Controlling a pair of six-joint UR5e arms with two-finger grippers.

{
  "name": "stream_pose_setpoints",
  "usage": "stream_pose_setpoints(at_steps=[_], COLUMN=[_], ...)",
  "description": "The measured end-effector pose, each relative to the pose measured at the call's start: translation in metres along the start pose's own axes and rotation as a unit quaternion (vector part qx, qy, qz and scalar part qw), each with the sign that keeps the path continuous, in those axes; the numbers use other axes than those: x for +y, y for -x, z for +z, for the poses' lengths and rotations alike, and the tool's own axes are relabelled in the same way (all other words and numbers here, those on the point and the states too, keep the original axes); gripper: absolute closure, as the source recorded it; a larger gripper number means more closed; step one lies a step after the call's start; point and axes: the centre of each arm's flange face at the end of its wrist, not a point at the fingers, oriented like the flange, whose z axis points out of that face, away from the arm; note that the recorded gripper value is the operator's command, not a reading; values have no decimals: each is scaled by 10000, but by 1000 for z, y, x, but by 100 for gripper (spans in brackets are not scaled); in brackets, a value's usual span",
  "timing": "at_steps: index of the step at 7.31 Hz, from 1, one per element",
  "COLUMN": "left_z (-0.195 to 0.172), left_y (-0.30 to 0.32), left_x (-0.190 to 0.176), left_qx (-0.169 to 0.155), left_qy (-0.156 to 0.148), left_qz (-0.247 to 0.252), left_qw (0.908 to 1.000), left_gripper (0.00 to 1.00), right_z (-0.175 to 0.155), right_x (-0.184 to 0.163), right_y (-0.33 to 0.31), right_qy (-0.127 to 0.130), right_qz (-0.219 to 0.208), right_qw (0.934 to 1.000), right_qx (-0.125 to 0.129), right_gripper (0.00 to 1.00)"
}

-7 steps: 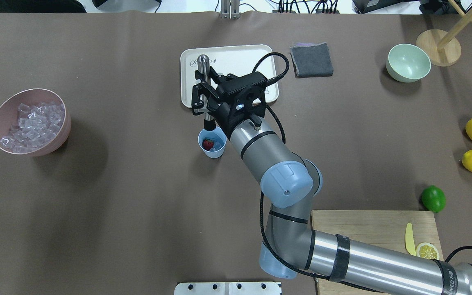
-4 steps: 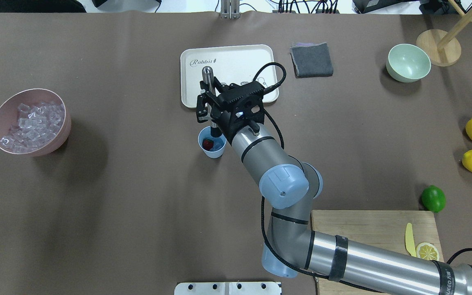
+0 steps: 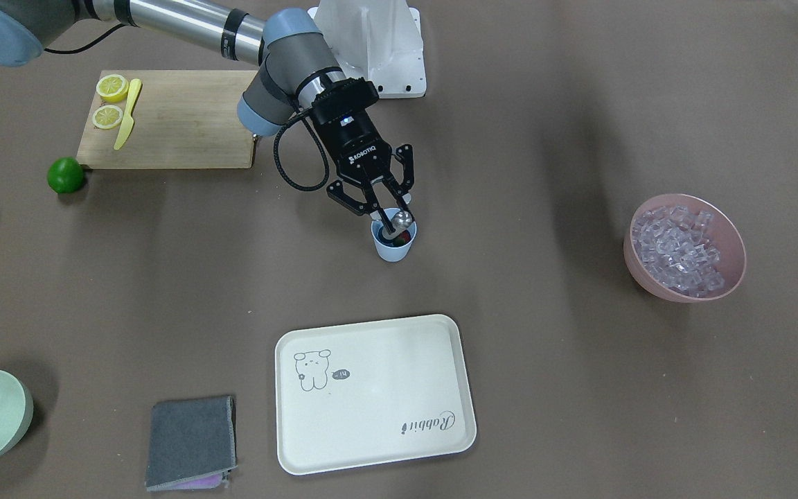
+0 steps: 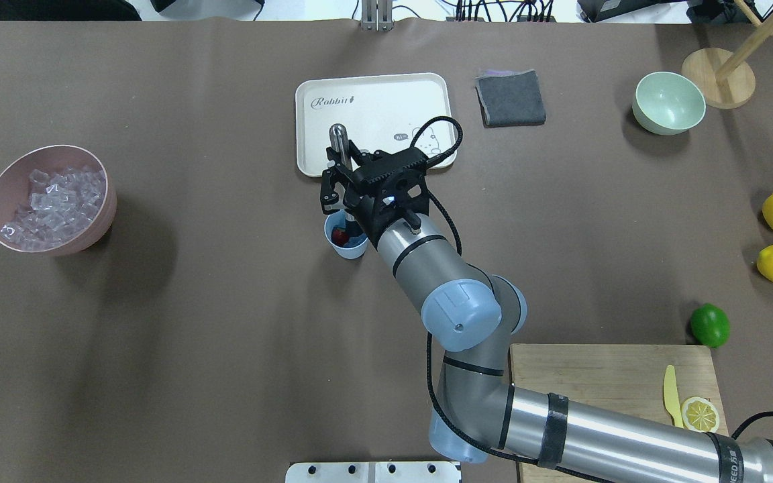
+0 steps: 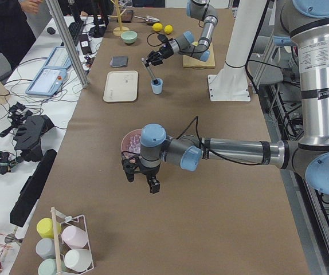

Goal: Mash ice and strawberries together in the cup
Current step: 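Press the muddler down and up in the cup with the right gripper, then lift the muddler out of the cup and carry it away with the right gripper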

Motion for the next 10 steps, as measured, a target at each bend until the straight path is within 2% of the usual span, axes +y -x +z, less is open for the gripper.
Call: stream_pose_setpoints(at_steps=[5, 10], left_z=[-1, 0], left_y=[-2, -8], left_x=[-2, -7], left_qx=[11, 24], left_qy=[-13, -31], left_qz=[15, 43], left_qw=[10000, 10000], left_gripper=[3, 3], right_z=[4, -2], right_x=[2, -85], right_y=[1, -7], right_qy=[15, -542], right_qz=[-13, 332], right_qw=[10000, 9978], right_qx=[15, -168], right_gripper=[100, 100])
